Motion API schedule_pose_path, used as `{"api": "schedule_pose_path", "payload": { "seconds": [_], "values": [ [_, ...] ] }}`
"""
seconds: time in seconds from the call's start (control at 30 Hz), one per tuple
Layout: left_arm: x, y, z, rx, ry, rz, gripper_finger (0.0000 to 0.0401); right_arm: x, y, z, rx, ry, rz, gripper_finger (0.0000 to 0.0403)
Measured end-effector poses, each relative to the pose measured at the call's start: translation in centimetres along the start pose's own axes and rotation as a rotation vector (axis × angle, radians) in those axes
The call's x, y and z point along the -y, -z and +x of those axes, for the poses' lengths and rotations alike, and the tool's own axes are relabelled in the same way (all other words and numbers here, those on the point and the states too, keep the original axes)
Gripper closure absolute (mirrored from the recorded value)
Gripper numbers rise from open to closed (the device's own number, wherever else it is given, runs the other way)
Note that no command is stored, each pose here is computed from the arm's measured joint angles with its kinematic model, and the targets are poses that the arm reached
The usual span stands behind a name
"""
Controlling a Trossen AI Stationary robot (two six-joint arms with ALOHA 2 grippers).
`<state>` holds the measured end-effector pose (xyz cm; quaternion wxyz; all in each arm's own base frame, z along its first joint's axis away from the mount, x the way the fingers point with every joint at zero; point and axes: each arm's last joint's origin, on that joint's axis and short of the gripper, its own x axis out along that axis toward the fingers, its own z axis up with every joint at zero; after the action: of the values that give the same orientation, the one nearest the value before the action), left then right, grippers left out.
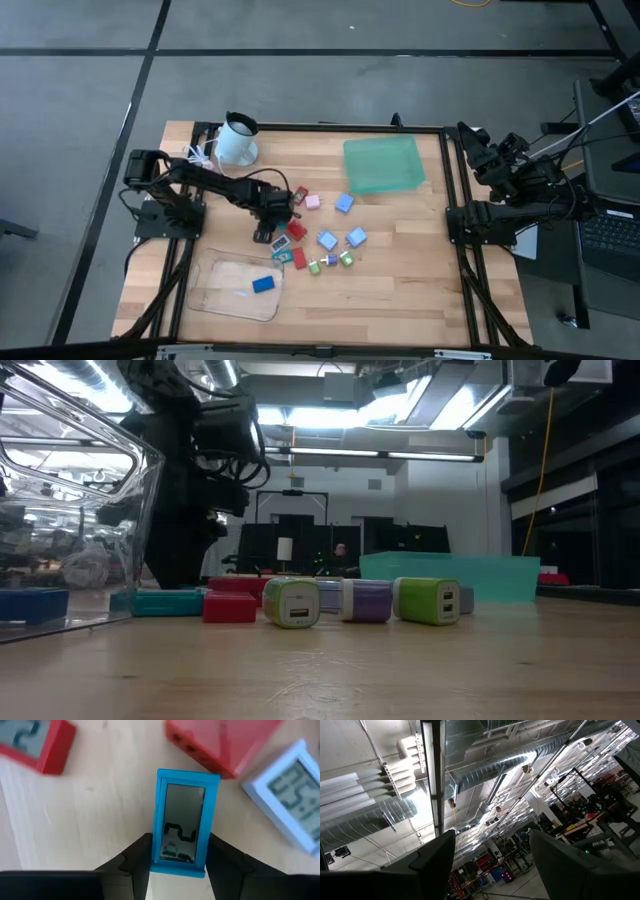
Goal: Pick & Place Office items
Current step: Put the light blue digital clock into the transparent bin
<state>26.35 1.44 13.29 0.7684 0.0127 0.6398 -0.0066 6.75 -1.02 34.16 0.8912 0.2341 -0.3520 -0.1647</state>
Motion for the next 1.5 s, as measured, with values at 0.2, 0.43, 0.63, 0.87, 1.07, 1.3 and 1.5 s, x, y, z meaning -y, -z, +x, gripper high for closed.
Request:
{"api": "schedule_pose_path", "payload": {
  "seconds": [0.2,0.43,0.63,0.87,1.07,1.3,1.5],
  "values": [
    [-2.2,-0.7,-3.3,0.107,-0.024,-0.189,0.0251,0.0,0.0,0.0,0.002,0.007,0.0,0.0142],
    [-3.7,-0.6,-11.6,0.455,0.14,-0.338,0.0251,0.0,0.0,0.0,0.002,0.007,-0.001,0.0142],
    [-0.5,2.2,-17.5,0.621,0.516,-0.285,0.0251,0.0,0.0,0.0,0.002,0.007,-0.001,0.0142],
    [5.5,5.5,-18.6,0.385,0.614,-0.286,0.0251,0.0,0.0,0.0,-0.003,0.009,-0.004,0.0142],
    [10.3,5.6,-16.2,0.142,0.59,-0.156,0.0251,0.0,0.1,0.0,-0.004,0.009,-0.008,0.0142],
    [14.0,4.8,-12.5,-0.037,0.526,-0.018,0.0251,0.1,0.1,0.0,-0.001,0.028,-0.007,0.0142],
    [15.7,4.0,-9.4,-0.13,0.48,0.012,0.0251,0.1,0.1,0.0,-0.002,0.028,-0.002,0.0142]
  ]
}}
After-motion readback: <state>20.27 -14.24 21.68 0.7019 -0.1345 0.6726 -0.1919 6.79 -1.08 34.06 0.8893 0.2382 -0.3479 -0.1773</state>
